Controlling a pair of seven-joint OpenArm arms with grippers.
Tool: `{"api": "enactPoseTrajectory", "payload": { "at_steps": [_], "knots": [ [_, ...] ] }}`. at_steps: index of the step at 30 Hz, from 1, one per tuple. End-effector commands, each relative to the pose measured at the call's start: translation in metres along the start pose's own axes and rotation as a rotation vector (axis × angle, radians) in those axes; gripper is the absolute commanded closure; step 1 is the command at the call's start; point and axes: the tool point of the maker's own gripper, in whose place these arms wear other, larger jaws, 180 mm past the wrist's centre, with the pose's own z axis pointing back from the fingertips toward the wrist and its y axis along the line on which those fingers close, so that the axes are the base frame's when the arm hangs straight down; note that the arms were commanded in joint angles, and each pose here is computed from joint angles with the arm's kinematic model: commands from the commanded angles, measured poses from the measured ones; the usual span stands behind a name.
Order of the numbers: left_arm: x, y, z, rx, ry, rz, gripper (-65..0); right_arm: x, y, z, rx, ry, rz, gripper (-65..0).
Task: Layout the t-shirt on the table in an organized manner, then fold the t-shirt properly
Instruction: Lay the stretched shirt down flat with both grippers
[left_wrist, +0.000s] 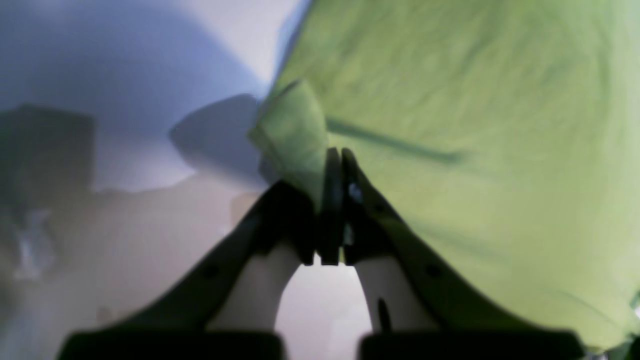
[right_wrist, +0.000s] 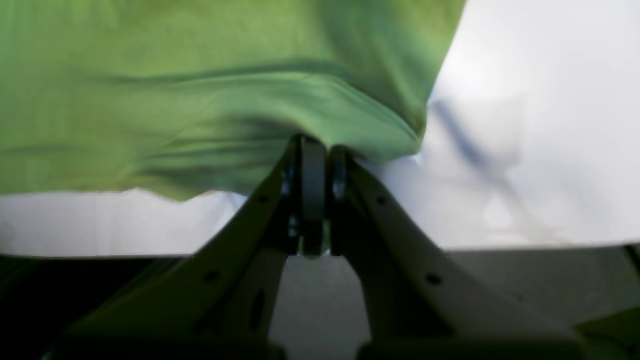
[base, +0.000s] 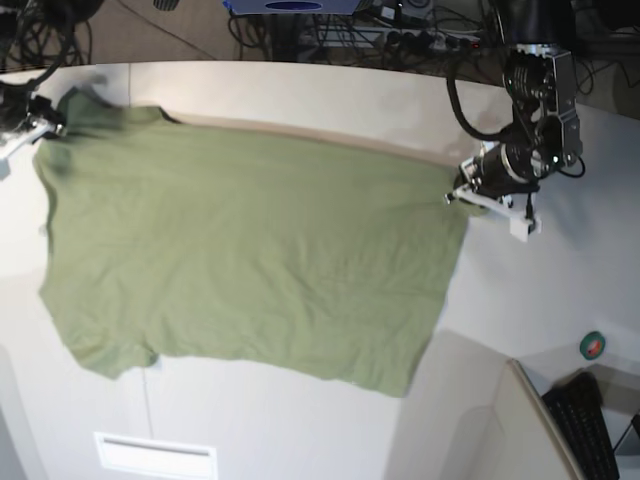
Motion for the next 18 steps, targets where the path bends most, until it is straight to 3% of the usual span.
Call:
{"api": "enactPoseTrajectory", "payload": {
  "at_steps": [1, 6, 10, 14, 18],
  "knots": [
    [0.012, 0.001, 0.006, 0.0, -0.043, -0.016, 0.0, 0.008, -0.008, 0.01, -0.028, -0.029, 0.017, 0.0],
    [0.0, 0.01, 0.008, 0.013, -0.024, -0.008, 0.0, -0.002, -0.008, 0.019, -0.045, -0.024, 0.053, 0.0],
    [0.021, -0.009, 0.019, -0.023, -0.086, -0.042, 0.0, 0.01, 0.0, 0.027, -0.046, -0.035, 0.091, 0.0],
    [0.05, -0.029, 0.024, -0.06, -0.153, -0.06, 0.0, 0.042, 0.015, 0.029, -0.026, -0.076, 0.112, 0.0],
    [0.068, -0.034, 0.013, -0.071, -0.157, -0.035, 0.0, 0.079, 0.028, 0.027, 0.004, -0.125, 0.117, 0.0]
  ]
}}
